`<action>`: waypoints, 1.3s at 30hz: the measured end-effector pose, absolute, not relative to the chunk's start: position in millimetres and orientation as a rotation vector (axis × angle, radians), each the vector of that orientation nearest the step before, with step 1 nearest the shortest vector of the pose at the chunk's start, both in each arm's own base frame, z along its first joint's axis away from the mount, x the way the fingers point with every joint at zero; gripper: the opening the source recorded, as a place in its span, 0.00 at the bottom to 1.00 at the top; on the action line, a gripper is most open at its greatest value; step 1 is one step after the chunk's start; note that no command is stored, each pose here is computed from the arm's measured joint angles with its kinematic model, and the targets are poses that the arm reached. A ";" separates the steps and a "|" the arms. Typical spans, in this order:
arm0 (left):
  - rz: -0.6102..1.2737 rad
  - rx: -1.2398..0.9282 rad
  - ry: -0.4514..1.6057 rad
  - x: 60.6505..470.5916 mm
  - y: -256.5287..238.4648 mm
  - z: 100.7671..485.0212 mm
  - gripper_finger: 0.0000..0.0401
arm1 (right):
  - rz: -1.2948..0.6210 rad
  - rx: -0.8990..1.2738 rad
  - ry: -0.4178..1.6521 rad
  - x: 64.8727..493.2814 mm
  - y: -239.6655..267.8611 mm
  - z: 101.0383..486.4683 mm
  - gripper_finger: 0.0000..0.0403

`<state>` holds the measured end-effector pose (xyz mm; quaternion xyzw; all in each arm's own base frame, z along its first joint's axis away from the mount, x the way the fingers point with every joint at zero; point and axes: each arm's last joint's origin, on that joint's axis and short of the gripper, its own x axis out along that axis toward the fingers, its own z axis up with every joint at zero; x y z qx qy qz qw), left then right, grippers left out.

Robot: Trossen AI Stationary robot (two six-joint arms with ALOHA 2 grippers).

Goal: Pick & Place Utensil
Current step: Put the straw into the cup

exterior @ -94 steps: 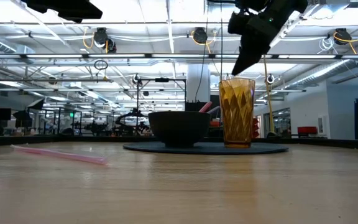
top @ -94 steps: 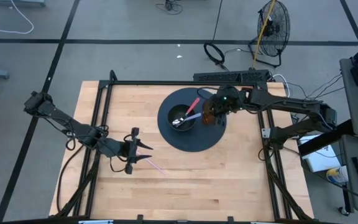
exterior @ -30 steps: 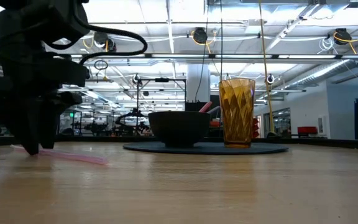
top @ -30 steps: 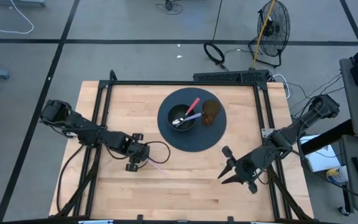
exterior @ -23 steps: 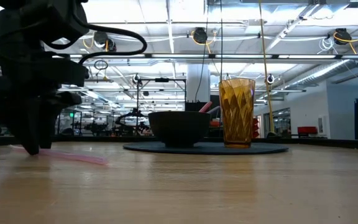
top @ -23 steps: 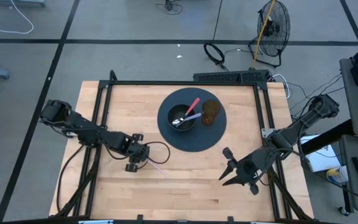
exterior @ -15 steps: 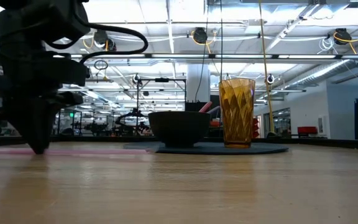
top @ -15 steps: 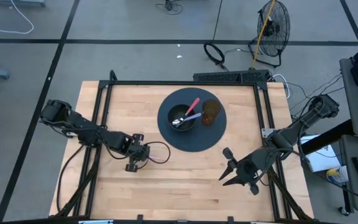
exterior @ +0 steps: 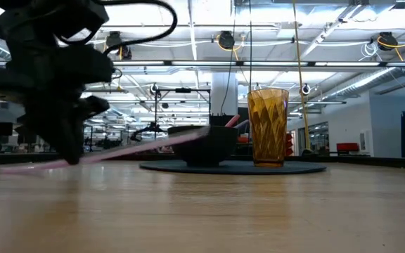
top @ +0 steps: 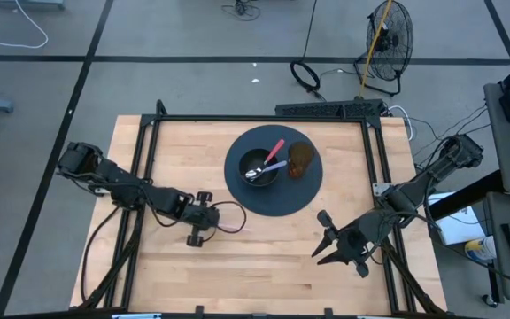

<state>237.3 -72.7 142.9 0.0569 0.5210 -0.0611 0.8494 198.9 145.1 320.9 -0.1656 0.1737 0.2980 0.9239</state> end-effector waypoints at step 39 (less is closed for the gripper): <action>-0.233 0.261 0.560 337.6 -77.5 180.1 0.02 | 0.224 -0.255 0.549 187.1 124.9 274.2 0.25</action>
